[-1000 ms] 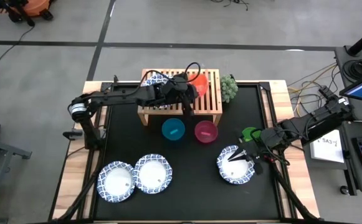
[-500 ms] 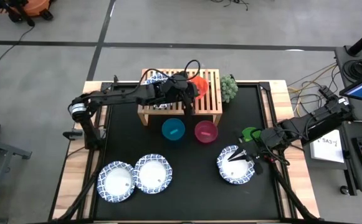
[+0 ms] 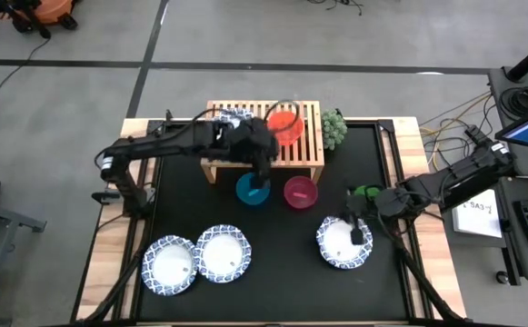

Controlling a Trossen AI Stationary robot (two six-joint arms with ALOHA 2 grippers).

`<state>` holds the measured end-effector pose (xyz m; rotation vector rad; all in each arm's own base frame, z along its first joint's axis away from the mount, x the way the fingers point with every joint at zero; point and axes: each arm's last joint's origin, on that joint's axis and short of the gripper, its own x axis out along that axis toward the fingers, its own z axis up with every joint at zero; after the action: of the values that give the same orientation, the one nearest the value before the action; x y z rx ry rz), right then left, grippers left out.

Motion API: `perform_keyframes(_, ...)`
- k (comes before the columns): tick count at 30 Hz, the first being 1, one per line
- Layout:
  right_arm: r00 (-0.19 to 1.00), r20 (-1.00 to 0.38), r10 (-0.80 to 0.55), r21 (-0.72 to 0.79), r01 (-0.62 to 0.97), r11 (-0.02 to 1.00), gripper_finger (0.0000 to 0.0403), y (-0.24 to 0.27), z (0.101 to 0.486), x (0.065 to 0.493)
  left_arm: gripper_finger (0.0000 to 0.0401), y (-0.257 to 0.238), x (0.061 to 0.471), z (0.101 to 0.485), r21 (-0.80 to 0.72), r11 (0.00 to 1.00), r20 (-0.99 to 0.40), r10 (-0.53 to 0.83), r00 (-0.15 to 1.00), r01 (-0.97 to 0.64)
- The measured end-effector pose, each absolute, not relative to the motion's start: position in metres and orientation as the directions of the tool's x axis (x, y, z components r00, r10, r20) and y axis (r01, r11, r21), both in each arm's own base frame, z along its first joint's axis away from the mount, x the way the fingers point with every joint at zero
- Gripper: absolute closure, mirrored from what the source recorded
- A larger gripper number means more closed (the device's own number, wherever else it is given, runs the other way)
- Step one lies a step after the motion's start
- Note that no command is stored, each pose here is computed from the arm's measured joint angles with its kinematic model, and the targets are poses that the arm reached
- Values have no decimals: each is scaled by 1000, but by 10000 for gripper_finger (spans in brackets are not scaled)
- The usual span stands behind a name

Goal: Place and stack bowls onto a shelf
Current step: Put the orange bowl on the shelf

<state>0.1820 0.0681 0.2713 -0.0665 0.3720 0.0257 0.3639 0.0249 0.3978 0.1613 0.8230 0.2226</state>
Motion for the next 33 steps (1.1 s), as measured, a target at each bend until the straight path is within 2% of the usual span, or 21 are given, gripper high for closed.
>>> perform_keyframes(4, 926, -372, -56, -33, 47, 998, 390, 67, 263, 197, 337, -10, 355, 399, 205, 977, -722, 194, 664, -63)
perform_keyframes(10, 892, -422, -165, -20, 173, 985, 390, 51, 257, 225, 337, -51, 347, 381, 209, 976, -735, 118, 667, 58)
perform_keyframes(14, 876, -424, -229, -59, 226, 972, 390, 34, 267, 244, 337, -65, 339, 361, 267, 962, -728, 162, 666, 59)
perform_keyframes(20, 886, -401, -233, -91, 215, 972, 390, 3, 291, 270, 337, -69, 309, 327, 284, 958, -704, 186, 685, 32)
perform_keyframes(27, 825, -441, -354, -176, 307, 935, 390, -45, 302, 302, 337, -60, 268, 314, 231, 973, -547, 144, 825, -16)
perform_keyframes(33, 752, -554, -358, -188, 306, 933, 390, -73, 294, 327, 337, -51, 234, 319, 192, 980, -402, 125, 907, -51)
